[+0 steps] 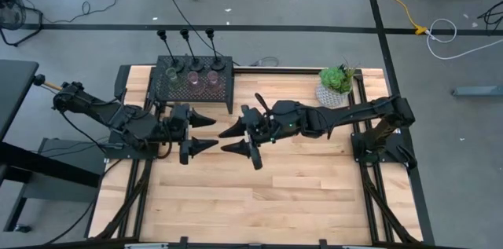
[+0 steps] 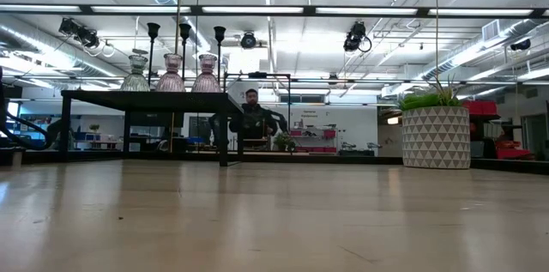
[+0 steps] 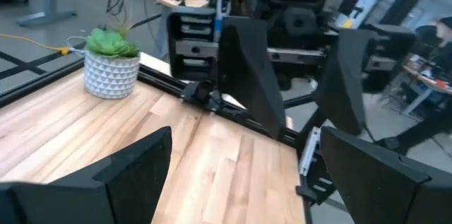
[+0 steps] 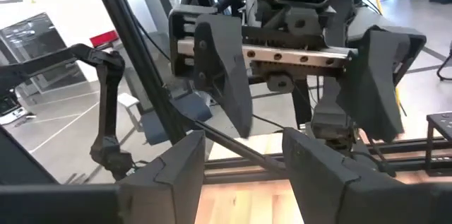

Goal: Pick & Place candle stick holders
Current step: Return to Home Position

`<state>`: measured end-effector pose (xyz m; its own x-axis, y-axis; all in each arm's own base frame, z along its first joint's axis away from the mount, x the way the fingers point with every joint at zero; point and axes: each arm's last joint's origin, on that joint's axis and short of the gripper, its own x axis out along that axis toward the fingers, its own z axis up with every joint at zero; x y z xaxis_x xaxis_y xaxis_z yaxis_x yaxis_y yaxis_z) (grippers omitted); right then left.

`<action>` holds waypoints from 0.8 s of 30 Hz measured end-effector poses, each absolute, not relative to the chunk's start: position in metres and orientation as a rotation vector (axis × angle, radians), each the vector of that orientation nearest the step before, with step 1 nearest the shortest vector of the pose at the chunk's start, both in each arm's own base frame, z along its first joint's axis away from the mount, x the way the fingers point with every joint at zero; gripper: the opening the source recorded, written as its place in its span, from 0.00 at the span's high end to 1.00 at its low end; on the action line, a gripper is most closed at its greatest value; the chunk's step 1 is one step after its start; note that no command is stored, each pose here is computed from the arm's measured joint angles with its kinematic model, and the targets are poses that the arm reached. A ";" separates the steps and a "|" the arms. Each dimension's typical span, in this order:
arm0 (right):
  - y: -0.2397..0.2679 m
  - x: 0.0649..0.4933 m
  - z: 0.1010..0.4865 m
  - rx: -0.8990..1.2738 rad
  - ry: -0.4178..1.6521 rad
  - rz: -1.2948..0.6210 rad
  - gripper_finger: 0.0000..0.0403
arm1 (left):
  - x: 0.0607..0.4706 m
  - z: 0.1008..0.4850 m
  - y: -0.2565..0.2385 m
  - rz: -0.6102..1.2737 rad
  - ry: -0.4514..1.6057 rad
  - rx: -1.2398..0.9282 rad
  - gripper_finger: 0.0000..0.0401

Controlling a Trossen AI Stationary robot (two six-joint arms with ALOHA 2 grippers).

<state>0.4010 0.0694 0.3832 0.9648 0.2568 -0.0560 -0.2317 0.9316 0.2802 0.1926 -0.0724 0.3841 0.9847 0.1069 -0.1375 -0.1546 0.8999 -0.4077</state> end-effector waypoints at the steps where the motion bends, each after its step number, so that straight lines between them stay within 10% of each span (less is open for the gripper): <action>1: 0.069 0.401 0.383 0.275 0.093 0.250 0.53 | 0.193 0.384 -0.072 0.136 0.115 -0.430 0.10; 11: 0.060 0.387 0.393 0.273 0.129 0.196 0.53 | 0.193 0.380 -0.070 0.139 0.130 -0.423 0.10; 24: 0.035 0.269 0.370 0.283 -0.155 0.207 0.53 | 0.128 0.307 -0.033 0.104 0.004 -0.493 0.10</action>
<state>0.2691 0.0348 0.3701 0.9670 0.1799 0.1802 -0.2232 0.9394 0.2602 0.1279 -0.0333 0.3070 0.9947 0.0990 -0.0291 -0.1010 0.8759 -0.4718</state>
